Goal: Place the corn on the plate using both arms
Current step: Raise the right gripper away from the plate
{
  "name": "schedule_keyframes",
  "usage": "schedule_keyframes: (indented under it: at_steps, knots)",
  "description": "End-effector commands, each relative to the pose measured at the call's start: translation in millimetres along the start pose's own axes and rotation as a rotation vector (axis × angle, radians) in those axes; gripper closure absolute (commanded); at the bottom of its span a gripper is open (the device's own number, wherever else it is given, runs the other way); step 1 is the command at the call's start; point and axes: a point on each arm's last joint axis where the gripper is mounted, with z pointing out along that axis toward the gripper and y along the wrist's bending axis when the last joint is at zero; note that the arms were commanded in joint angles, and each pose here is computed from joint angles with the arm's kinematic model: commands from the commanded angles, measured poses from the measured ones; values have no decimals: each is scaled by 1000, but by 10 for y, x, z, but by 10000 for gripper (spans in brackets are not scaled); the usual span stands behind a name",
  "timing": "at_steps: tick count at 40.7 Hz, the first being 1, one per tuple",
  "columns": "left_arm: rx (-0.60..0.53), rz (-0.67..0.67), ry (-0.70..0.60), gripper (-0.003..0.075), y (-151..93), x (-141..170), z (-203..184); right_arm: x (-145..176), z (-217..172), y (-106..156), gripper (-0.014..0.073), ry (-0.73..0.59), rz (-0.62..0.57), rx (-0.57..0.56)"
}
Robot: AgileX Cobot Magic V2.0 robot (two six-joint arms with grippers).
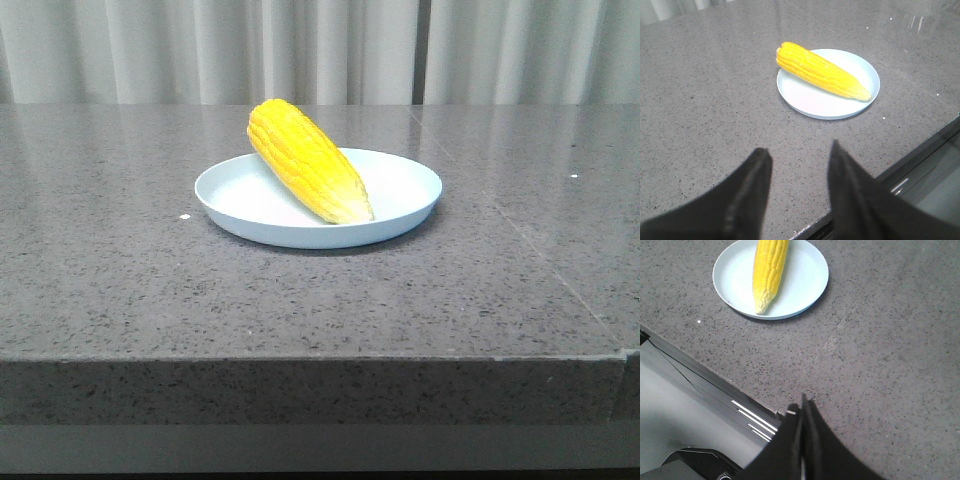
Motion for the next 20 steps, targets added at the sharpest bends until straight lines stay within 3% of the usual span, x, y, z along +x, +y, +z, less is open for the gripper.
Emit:
schedule_keyframes:
  at_steps: [1, 5, 20]
  knots:
    - [7, -6, -96, 639, -2, -134, -35, -114, -52, 0, 662, -96, -5, -1]
    - [7, -6, -96, 742, -2, -134, -35, -119, -52, 1, 662, -101, -5, -1]
    - [7, -6, -96, 741, -2, -134, -35, -112, -52, 1, 662, -93, -4, -2]
